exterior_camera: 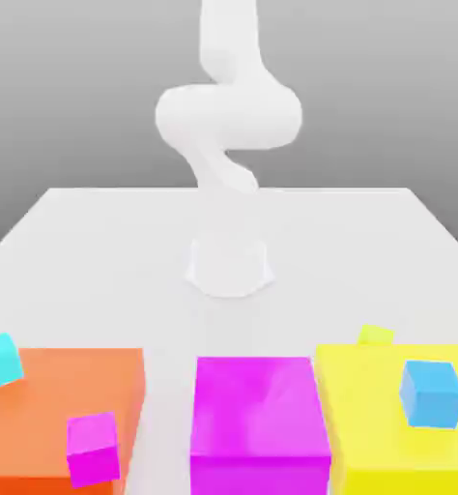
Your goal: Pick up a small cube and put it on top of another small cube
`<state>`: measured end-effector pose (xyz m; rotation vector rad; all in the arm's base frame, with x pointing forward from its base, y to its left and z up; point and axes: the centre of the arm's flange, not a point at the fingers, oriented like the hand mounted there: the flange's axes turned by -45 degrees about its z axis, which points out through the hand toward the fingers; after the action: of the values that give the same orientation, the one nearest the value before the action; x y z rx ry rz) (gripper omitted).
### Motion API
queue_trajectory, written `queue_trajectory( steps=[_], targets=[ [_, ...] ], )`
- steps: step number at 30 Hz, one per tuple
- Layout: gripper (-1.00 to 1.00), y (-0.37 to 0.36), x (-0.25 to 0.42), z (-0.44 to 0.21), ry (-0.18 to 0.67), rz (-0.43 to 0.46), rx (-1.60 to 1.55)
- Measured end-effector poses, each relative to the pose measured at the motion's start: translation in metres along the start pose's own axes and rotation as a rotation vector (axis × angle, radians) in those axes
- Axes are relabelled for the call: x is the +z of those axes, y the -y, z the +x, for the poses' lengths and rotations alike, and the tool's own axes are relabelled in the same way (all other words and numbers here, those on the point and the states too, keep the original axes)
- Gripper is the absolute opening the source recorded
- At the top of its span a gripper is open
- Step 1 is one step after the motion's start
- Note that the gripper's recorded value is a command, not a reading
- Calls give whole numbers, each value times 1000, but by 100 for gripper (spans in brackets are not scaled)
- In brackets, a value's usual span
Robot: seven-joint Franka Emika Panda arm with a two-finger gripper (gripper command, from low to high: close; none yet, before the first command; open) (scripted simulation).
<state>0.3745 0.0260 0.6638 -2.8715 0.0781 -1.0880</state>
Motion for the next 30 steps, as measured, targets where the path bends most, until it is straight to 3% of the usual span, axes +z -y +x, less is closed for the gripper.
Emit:
queue_trajectory(
  steps=[9, 19, 25, 30],
  targets=[
    [0, 94, 165, -103, 295, 55, 190],
    [0, 164, 260, -293, 580, -76, 334],
    [0, 167, 279, -410, 683, -223, 386],
    [0, 165, 307, -444, 692, -236, 392]
  ],
)
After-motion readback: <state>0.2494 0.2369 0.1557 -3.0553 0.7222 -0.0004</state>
